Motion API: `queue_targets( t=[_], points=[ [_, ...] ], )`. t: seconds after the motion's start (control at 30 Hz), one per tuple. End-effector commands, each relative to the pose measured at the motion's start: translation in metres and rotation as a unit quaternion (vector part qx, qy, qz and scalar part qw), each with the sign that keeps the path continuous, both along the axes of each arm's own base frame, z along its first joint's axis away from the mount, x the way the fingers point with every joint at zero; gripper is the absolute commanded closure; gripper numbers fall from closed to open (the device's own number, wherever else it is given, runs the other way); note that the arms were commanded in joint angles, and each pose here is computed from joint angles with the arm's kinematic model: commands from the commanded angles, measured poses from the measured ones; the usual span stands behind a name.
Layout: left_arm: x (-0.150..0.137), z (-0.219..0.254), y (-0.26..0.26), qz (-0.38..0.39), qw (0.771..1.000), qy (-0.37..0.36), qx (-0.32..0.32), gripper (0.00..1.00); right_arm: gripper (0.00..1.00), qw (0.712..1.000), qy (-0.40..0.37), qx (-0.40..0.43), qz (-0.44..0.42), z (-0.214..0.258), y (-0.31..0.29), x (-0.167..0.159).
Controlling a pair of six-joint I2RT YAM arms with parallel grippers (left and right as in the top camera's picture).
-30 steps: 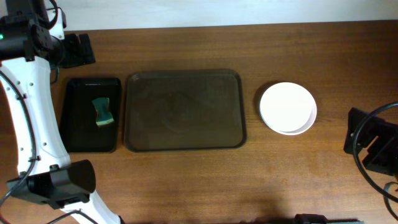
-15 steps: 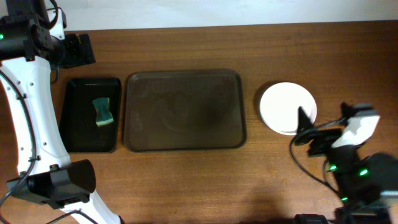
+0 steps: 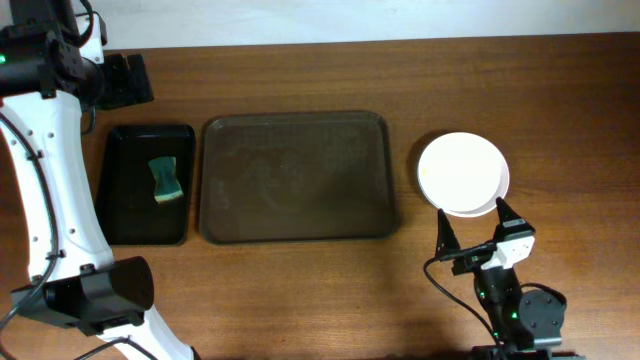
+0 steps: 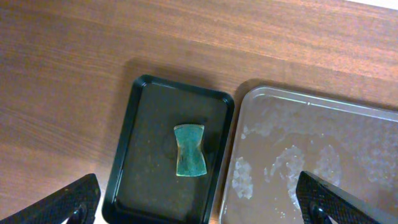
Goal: Clean dirty plates on tray and stack at the side
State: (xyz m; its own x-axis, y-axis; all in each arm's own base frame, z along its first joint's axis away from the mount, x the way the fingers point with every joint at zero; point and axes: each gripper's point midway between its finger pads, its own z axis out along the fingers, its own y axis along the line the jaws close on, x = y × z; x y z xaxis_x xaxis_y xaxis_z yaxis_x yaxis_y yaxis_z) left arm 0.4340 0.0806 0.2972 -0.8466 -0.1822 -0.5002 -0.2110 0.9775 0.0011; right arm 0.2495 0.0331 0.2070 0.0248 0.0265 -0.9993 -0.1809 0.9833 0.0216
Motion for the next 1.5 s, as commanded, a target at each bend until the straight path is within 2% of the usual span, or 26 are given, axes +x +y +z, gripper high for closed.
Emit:
queue_targets(
  t=[0.0,0.2,1.07,1.17,1.27,1.4,1.47],
  points=[
    [0.002,-0.003,0.002,0.002,1.000,0.003,0.001,0.01,0.02,1.000,-0.004,0.001,-0.013,-0.015,-0.004,-0.001],
    [0.001,-0.003,0.002,0.002,1.000,0.004,0.001,0.01,0.02,0.997,0.051,-0.003,-0.053,-0.050,-0.018,-0.004],
    [0.000,-0.006,0.013,0.014,1.000,0.007,0.000,0.01,0.02,0.997,0.052,-0.003,-0.058,-0.050,-0.019,-0.004],
    [0.000,0.006,-0.012,-0.014,1.000,-0.007,0.003,0.01,0.02,0.997,0.052,-0.003,-0.058,-0.050,-0.019,-0.004],
    [-0.009,0.035,-0.079,-0.090,0.995,-0.042,0.005,0.01,0.02,0.997,0.052,-0.003,-0.058,-0.050,-0.019,-0.004],
    [-0.042,0.071,-0.141,-0.167,0.982,-0.087,0.002,0.01,0.02,0.997,0.052,-0.003,-0.058,-0.050,-0.019,-0.004],
    [-0.057,0.076,-0.150,-0.182,0.979,-0.091,0.001,0.01,0.02,0.997,0.052,-0.003,-0.058,-0.050,-0.019,-0.004]
  ],
)
